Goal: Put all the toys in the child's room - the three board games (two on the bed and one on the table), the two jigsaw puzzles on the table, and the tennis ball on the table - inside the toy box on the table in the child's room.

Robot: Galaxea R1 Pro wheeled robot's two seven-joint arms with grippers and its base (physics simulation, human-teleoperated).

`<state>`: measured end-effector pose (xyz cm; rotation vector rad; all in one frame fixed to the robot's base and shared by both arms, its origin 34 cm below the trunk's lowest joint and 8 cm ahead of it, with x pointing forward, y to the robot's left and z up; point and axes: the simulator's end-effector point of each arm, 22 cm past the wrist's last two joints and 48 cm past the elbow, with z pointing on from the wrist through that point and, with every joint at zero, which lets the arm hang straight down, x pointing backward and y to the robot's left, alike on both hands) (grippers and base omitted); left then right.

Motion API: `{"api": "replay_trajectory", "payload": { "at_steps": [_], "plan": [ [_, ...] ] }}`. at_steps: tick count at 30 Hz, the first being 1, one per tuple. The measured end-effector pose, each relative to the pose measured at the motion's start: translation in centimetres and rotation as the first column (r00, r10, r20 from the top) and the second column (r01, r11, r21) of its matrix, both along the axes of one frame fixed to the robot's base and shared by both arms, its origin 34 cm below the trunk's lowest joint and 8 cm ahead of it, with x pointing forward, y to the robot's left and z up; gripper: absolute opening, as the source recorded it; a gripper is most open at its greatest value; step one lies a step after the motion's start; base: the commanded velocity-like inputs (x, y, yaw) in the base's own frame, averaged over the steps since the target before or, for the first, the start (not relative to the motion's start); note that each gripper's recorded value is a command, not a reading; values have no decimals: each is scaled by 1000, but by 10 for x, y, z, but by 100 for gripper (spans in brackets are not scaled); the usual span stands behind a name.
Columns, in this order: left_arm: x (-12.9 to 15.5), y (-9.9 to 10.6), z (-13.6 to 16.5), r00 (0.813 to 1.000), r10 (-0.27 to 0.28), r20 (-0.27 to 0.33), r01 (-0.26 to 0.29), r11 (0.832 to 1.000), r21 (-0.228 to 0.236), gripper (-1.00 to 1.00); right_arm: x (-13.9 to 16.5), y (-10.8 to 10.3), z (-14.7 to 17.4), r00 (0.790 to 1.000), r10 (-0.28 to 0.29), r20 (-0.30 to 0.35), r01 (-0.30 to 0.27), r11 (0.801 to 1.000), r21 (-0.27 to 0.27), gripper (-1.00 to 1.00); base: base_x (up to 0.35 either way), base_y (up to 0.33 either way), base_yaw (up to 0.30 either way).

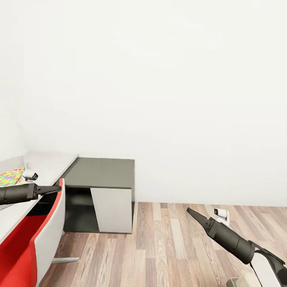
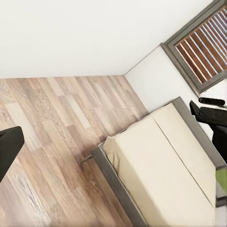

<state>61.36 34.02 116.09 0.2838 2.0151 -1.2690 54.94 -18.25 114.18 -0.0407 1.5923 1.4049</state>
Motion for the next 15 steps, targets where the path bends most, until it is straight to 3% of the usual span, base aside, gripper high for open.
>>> {"api": "replay_trajectory", "payload": {
  "at_steps": [8, 15],
  "plan": [
    [-1, 0, 2, 1000, -1, 5, 1, 1000, 0, 100, -1, 0, 2, 1000, 0, 5, 0, 1000, -1, 100, -223, 124, -54],
    [-1, -2, 2, 1000, -3, 5, 3, 1000, -3, 100, -1, 0, 3, 1000, 0, 6, 0, 1000, -1, 100, -140, 12, -6]
  ]
}}
